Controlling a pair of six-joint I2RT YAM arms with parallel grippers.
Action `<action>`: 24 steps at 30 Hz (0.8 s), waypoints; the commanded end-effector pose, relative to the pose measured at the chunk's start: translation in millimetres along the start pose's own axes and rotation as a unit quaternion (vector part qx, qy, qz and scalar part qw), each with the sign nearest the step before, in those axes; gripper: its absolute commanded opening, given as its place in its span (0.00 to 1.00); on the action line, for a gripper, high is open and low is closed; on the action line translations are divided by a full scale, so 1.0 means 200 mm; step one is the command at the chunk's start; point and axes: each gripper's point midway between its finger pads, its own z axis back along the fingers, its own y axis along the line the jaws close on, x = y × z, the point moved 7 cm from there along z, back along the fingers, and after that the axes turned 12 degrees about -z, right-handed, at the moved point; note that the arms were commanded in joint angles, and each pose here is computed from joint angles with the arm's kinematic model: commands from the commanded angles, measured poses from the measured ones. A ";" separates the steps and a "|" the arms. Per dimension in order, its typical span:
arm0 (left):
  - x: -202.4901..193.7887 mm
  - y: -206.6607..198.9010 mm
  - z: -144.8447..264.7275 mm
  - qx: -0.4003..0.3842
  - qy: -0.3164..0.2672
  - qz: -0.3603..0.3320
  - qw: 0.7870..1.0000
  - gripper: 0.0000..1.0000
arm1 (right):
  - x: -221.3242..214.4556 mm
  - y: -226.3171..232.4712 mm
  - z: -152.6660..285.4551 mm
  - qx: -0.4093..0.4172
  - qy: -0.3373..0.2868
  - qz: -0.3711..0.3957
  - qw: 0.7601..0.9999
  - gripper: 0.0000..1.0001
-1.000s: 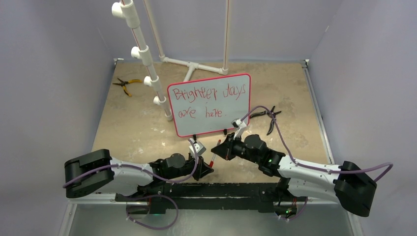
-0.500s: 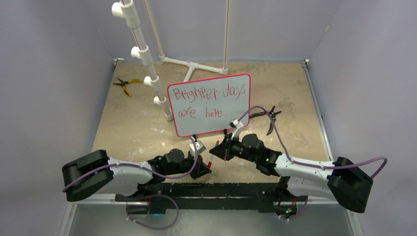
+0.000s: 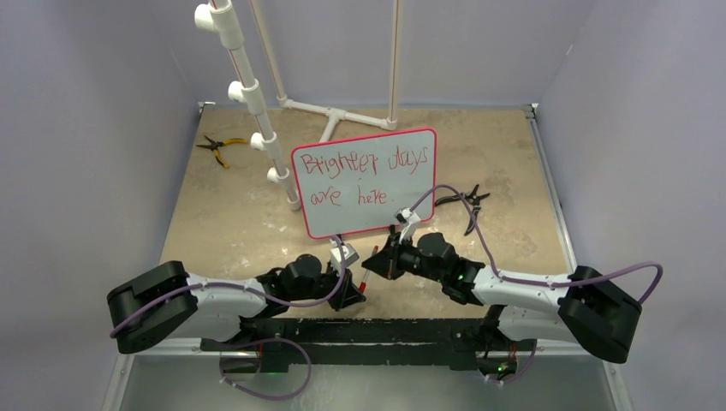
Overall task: Write a sentence on the whiteboard
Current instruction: Close the whiteboard marker.
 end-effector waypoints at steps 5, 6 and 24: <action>0.52 0.02 0.02 0.030 -0.222 -0.039 0.974 0.00 | -0.20 -0.06 0.10 -0.043 0.129 -0.018 0.991 0.00; 0.52 0.03 0.02 0.031 -0.225 -0.041 0.973 0.00 | -0.20 -0.05 0.10 -0.031 0.128 -0.019 0.991 0.00; 0.41 0.11 0.08 0.103 -0.126 -0.024 0.986 0.43 | 0.13 -0.03 0.14 -0.170 -0.099 -0.102 0.975 0.00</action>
